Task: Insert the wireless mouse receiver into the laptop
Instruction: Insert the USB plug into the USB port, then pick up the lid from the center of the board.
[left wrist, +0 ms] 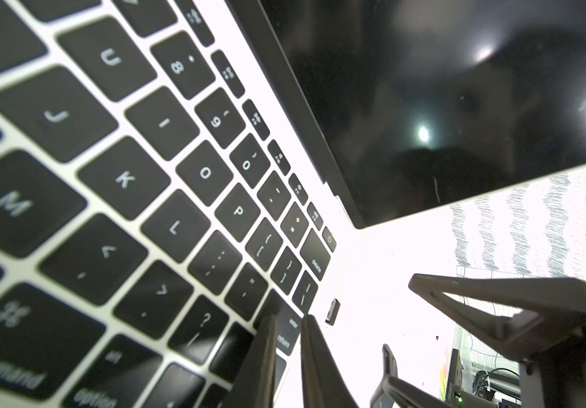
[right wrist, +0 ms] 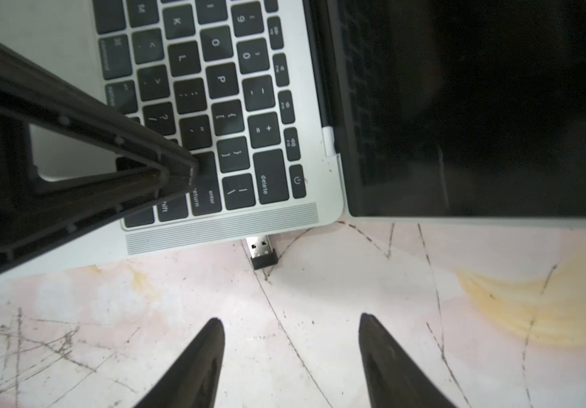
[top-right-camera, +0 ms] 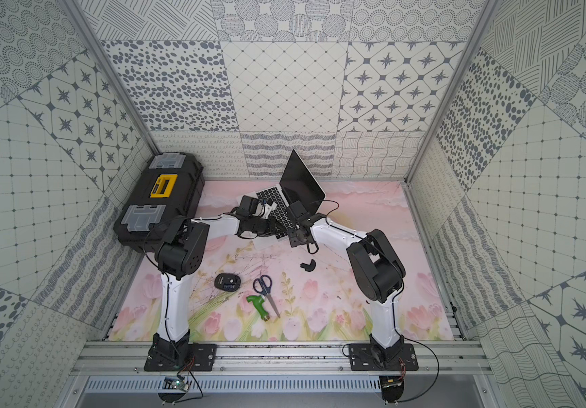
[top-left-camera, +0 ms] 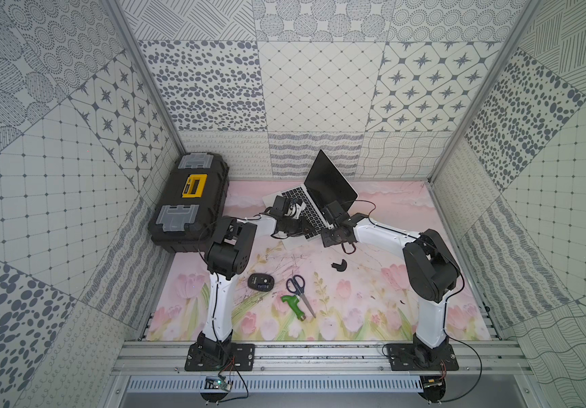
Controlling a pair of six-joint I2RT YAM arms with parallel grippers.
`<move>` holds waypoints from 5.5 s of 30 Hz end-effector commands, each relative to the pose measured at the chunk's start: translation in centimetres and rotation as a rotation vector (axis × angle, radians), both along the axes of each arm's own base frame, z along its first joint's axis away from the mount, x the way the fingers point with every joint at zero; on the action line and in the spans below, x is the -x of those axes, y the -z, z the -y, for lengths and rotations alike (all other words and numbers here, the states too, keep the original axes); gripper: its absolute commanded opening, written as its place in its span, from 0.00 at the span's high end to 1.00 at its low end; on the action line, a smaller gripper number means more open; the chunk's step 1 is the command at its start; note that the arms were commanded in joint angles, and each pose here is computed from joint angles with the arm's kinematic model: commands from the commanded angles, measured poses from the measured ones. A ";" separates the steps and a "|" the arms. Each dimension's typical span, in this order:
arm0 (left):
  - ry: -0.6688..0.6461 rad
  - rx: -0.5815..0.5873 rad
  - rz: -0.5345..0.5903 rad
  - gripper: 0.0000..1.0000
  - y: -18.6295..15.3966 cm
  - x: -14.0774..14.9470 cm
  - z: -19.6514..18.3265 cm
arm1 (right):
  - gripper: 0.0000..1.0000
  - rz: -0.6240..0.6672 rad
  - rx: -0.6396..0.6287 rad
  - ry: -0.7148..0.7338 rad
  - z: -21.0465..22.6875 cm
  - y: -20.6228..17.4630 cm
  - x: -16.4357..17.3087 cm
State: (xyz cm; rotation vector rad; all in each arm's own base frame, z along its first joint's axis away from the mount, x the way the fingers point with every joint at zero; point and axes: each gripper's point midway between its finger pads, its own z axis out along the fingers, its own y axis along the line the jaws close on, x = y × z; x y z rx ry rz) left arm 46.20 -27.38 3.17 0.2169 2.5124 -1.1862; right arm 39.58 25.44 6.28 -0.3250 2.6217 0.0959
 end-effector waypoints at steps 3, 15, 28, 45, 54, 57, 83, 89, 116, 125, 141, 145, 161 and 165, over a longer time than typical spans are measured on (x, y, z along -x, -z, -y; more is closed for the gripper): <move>-0.046 -0.201 -0.190 0.83 6.0 3.1 -3.1 | 0.29 -0.051 -0.232 0.208 -2.3 0.0 -0.5; -0.045 -0.208 -0.188 0.83 6.0 3.1 -3.3 | 0.33 -0.101 -0.451 0.356 -4.4 2.5 -1.0; -0.043 -0.216 -0.192 0.83 6.3 3.2 -3.5 | 0.38 -0.088 -0.501 0.426 -4.1 4.1 -1.5; -0.040 -0.218 -0.206 0.83 6.7 3.4 -3.5 | 0.43 0.037 -0.523 0.435 -3.7 4.1 -4.0; -0.030 -0.145 -0.102 0.77 2.2 2.5 -2.6 | 0.32 0.070 -0.497 0.415 -1.2 0.5 -1.5; -0.018 -0.115 -0.023 0.72 -1.3 2.6 -2.3 | 0.29 0.055 -0.456 0.420 0.8 -0.6 1.1; 0.063 0.064 -0.170 0.43 -3.3 16.1 1.3 | 0.51 -0.054 -0.089 0.596 5.3 2.4 8.2; 0.086 0.059 -0.211 0.43 -1.8 16.8 2.3 | 0.53 -0.065 -0.053 0.583 5.1 3.5 7.9; 0.123 0.086 -0.360 0.56 3.2 16.9 7.5 | 0.78 -0.122 -0.095 0.606 6.5 6.1 12.2; 0.114 0.085 -0.368 0.79 3.9 16.3 8.5 | 0.78 -0.119 -0.117 0.601 6.4 6.3 12.3; 0.054 0.226 -0.004 1.00 -11.4 15.9 5.8 | 0.27 0.096 -0.453 0.273 5.7 -9.2 13.4; 0.083 0.341 0.066 1.00 -16.7 17.3 4.4 | 0.17 0.160 -0.621 0.067 4.7 -15.0 15.1; 0.221 0.585 0.110 1.00 -27.5 24.3 2.8 | 0.28 0.096 -1.137 -0.287 -0.6 -23.1 18.3; 0.235 0.592 0.104 1.00 -27.9 25.2 2.9 | 0.42 0.107 -1.218 -0.322 -1.4 -24.6 18.2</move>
